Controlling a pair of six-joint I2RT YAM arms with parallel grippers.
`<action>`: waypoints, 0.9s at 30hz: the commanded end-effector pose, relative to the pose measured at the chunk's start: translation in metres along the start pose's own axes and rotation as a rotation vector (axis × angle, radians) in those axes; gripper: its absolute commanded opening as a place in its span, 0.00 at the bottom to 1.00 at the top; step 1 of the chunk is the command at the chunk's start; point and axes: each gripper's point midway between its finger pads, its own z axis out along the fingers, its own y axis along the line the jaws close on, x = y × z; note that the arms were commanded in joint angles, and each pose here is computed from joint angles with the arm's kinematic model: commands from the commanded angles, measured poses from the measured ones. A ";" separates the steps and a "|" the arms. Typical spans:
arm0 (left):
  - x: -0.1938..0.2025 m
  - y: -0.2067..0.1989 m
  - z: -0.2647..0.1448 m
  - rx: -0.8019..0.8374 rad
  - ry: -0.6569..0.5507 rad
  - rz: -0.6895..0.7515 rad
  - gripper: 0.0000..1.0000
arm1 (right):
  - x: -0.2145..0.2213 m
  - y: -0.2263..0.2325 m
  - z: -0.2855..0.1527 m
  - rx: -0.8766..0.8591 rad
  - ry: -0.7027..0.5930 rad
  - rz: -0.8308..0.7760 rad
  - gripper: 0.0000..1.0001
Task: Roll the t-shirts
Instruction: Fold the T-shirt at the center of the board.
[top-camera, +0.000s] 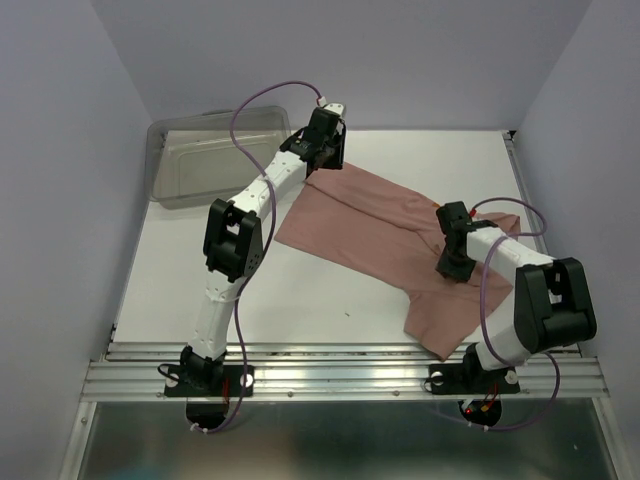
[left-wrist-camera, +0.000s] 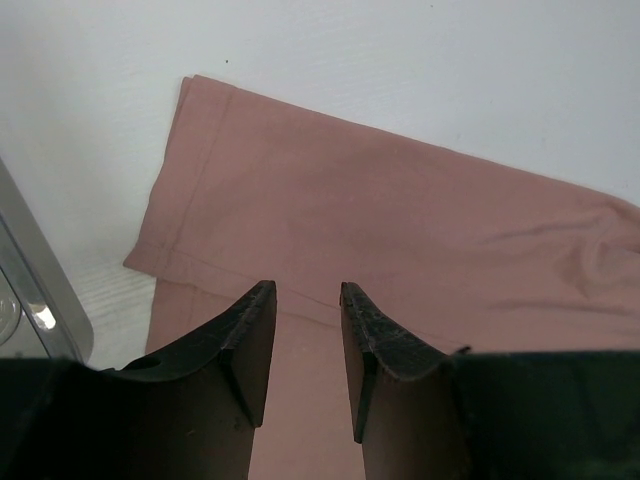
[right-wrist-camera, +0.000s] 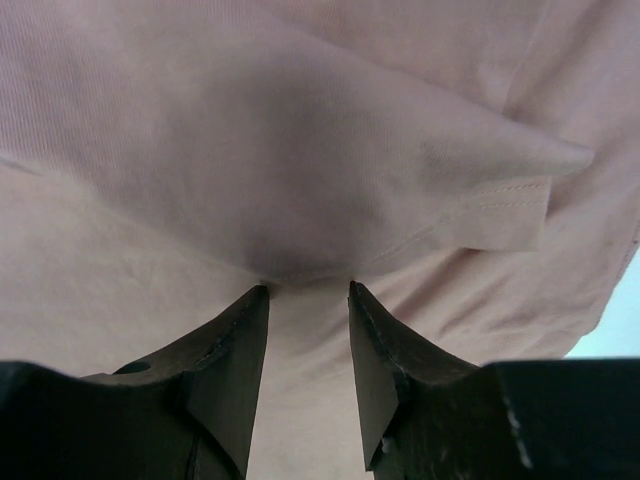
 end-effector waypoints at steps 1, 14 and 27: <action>-0.026 -0.007 -0.024 0.006 -0.067 -0.006 0.43 | -0.027 0.002 -0.001 0.032 -0.100 0.006 0.42; -0.026 -0.009 -0.023 0.007 -0.065 0.000 0.43 | -0.033 0.005 -0.008 0.009 -0.120 0.009 0.02; -0.024 -0.008 -0.021 -0.004 -0.061 0.006 0.43 | -0.034 0.005 -0.059 -0.109 -0.083 -0.065 0.01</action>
